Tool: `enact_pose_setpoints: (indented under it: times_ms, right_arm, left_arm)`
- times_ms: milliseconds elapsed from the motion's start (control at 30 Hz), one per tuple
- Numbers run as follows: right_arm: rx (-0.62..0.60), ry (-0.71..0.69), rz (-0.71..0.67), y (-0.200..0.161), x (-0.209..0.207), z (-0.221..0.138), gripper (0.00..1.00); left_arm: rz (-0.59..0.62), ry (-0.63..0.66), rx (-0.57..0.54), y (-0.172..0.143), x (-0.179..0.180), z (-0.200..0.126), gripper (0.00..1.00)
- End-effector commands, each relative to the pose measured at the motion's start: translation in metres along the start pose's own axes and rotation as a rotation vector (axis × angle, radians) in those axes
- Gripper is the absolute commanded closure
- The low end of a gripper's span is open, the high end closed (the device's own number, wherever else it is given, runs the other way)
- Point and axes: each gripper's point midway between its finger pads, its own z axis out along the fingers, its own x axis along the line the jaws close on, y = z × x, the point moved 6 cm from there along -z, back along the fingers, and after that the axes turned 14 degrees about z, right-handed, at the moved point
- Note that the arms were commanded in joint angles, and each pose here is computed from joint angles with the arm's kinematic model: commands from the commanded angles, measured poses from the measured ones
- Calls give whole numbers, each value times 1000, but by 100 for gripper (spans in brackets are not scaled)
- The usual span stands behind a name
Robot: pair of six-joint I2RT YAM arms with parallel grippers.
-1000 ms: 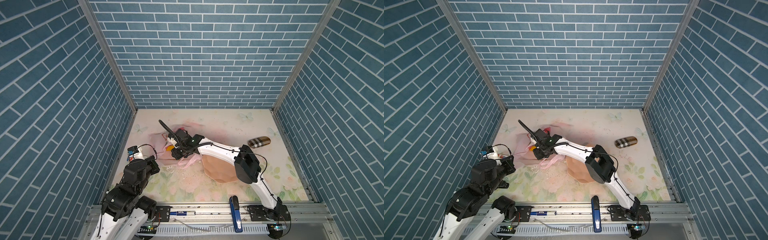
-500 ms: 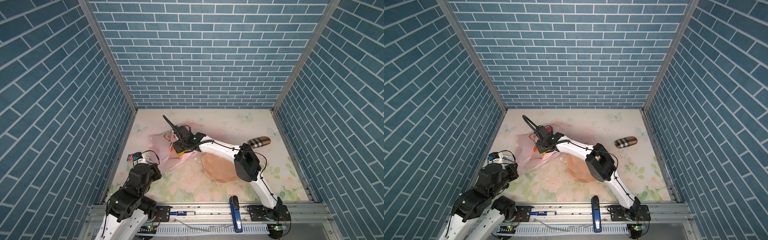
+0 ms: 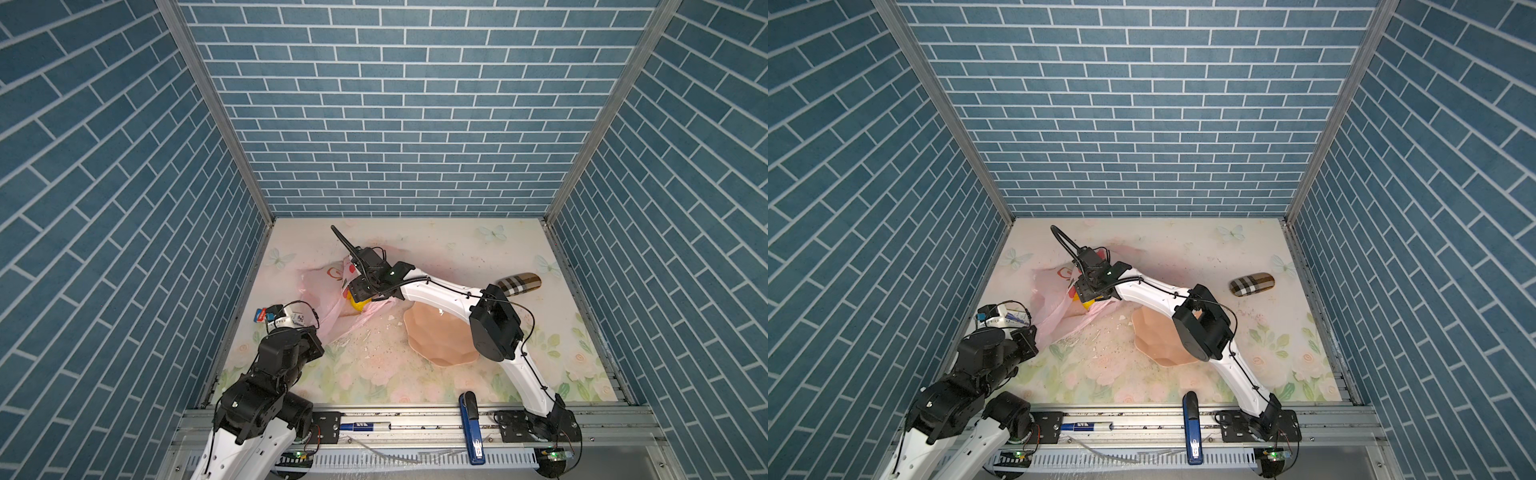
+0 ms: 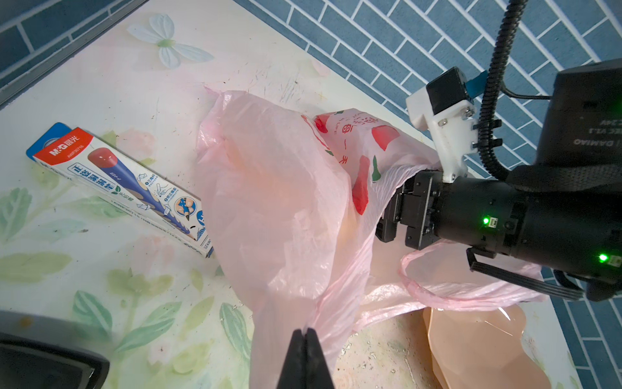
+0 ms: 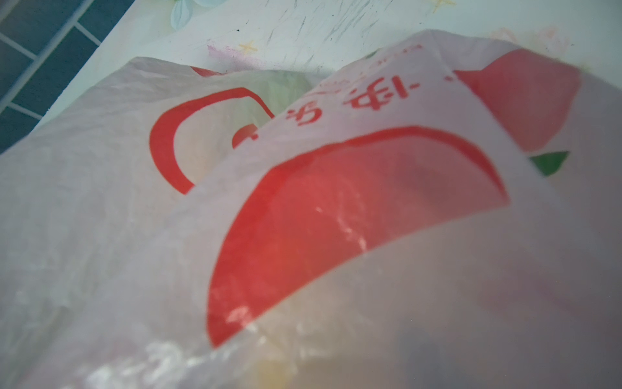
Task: Take fruits out of the plastic bag
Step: Pick up the fruit from the plastic bag.
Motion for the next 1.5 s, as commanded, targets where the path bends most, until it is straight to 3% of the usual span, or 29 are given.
enact_pose_setpoints:
  times_ms: [0,367,667,967,1133,1333,1467]
  right_arm:
    - [56,-13,38,-13,-9,16,26]
    - [113,-16,61,-29,-13,33,24]
    - [126,-23,79,-33,-20,45,26]
    - [121,-6,89,-31,-20,54,38]
    - [129,15,87,-29,-18,51,55]
    - [117,52,59,-21,-11,31,68]
    - [105,100,23,-16,-4,7,72]
  left_arm:
    - [-7,-5,-6,1,-1,4,100]
    - [-31,23,-60,10,-2,10,100]
    - [-27,24,-40,6,-1,15,100]
    - [-25,34,-38,4,0,16,100]
    - [-28,34,-31,2,-1,21,100]
    - [-29,25,-41,8,-6,26,100]
    - [-28,32,-60,15,-7,27,100]
